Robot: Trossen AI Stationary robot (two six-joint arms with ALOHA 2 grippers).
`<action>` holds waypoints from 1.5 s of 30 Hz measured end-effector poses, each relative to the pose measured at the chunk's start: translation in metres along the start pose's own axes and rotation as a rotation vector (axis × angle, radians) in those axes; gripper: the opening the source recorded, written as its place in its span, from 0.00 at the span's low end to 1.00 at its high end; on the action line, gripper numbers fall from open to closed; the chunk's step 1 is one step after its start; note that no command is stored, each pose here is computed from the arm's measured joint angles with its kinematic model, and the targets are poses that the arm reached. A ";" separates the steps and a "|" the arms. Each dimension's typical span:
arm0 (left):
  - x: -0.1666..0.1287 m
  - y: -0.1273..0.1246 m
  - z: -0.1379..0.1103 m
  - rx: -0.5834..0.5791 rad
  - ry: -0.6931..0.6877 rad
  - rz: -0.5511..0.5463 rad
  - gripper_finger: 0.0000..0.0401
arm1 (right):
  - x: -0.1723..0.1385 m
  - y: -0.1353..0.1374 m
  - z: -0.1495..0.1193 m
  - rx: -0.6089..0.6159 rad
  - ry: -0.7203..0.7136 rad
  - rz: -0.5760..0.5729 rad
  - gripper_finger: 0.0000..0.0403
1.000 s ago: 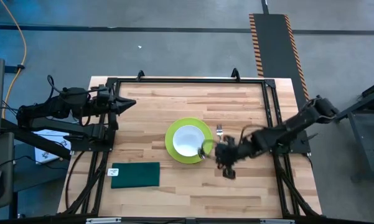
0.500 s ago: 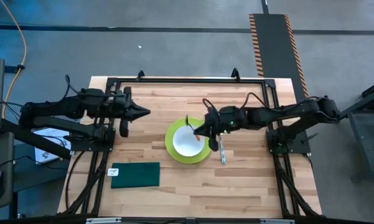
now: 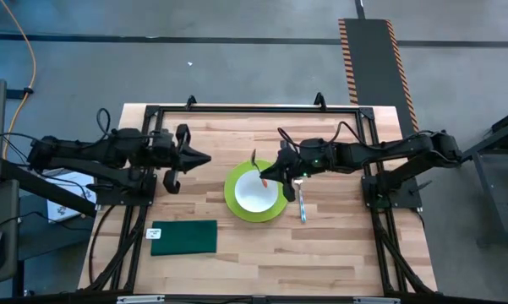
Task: Set table place
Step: Put the orange spoon into the white bowl
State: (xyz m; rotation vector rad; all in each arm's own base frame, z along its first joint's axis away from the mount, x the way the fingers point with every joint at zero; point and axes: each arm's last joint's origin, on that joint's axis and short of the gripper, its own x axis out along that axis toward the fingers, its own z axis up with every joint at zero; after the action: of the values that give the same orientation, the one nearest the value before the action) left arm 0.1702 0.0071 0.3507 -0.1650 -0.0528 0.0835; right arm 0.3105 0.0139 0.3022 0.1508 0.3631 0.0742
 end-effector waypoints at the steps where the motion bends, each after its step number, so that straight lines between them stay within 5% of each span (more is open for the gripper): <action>1: 0.000 -0.001 -0.001 0.000 0.005 -0.001 0.00 | 0.000 0.000 0.000 0.000 0.000 0.000 0.00; 13: 0.000 -0.001 0.000 0.001 -0.002 -0.002 0.00 | 0.000 0.000 0.000 0.013 0.001 0.002 0.00; 18: -0.001 -0.001 0.003 -0.002 -0.029 -0.006 0.00 | -0.002 -0.005 0.003 0.110 0.038 0.078 0.00; 32: -0.002 -0.001 0.002 -0.013 -0.022 0.015 0.00 | 0.023 -0.007 -0.003 0.145 0.888 -0.010 0.00; 45: -0.022 0.000 0.014 -0.008 -0.103 0.045 0.00 | 0.063 -0.018 -0.051 0.202 1.199 -0.021 0.00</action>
State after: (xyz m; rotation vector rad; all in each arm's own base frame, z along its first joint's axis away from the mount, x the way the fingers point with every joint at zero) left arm 0.1475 0.0074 0.3634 -0.1698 -0.1519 0.1370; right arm 0.3516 0.0095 0.2299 0.2942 1.5710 0.1016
